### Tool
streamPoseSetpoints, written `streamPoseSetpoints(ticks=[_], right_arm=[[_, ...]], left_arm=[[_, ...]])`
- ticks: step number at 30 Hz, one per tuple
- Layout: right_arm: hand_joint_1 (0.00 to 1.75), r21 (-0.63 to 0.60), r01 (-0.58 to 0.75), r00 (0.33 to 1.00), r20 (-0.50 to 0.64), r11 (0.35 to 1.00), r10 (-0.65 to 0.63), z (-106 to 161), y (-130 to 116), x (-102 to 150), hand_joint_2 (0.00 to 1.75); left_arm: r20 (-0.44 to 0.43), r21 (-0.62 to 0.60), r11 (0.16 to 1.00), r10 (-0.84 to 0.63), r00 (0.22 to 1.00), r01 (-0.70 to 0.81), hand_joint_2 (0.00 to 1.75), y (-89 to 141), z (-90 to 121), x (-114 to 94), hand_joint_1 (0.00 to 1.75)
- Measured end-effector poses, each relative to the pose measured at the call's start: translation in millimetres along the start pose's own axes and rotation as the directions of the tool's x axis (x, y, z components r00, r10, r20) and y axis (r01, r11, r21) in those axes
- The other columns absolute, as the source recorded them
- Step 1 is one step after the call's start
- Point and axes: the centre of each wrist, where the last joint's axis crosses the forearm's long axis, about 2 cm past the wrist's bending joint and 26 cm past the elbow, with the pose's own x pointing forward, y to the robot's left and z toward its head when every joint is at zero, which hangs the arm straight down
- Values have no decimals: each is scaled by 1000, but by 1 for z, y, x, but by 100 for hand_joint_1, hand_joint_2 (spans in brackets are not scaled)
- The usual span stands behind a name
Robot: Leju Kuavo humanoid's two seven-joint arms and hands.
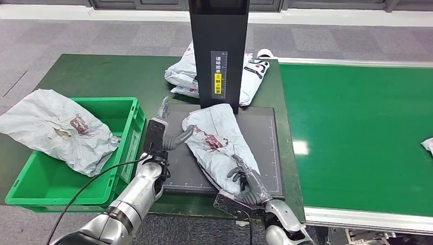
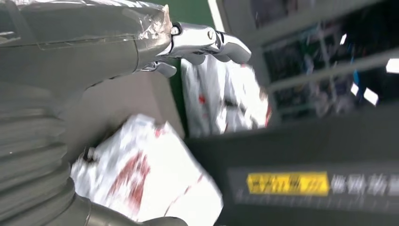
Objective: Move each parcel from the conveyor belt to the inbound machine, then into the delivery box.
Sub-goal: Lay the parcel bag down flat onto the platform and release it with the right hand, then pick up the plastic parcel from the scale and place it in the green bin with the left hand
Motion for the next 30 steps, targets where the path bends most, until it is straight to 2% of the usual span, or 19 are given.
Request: streamPoseSetpoints(ticks=[4, 9, 11, 14, 18, 21, 24, 30], right_arm=[[0, -135, 73, 997, 36, 988, -69, -4, -11, -4, 175], [0, -299, 229, 972, 125, 926, -200, -10, -26, -9, 175], [0, -376, 328, 942, 195, 867, -272, -10, -31, -13, 175], [0, -476, 484, 874, 305, 734, -379, -12, -39, -23, 175], [0, -496, 661, 748, 380, 563, -544, -10, -41, -38, 175], [0, -481, 736, 667, 398, 476, -630, -8, -41, -46, 175], [0, -474, 768, 623, 402, 430, -671, -9, -43, -52, 175], [0, -486, 775, 606, 395, 403, -690, -10, -46, -59, 175]], left_arm=[[43, 64, 998, -30, 999, 27, 175, 5, 1, 3, 0], [78, 11, 999, -47, 996, 47, 175, 5, 0, 5, 0], [85, -60, 997, -39, 996, 44, 175, 2, 1, 4, 0], [86, -210, 977, -21, 996, 39, 175, -5, 7, 1, 0], [90, -368, 928, -25, 996, 57, 175, -13, 13, -2, 0], [106, -458, 885, -41, 994, 85, 175, -17, 15, -3, 0], [123, -527, 842, -59, 991, 116, 175, -20, 16, -3, 0], [134, -572, 808, -81, 988, 144, 175, -20, 16, -5, 0]])
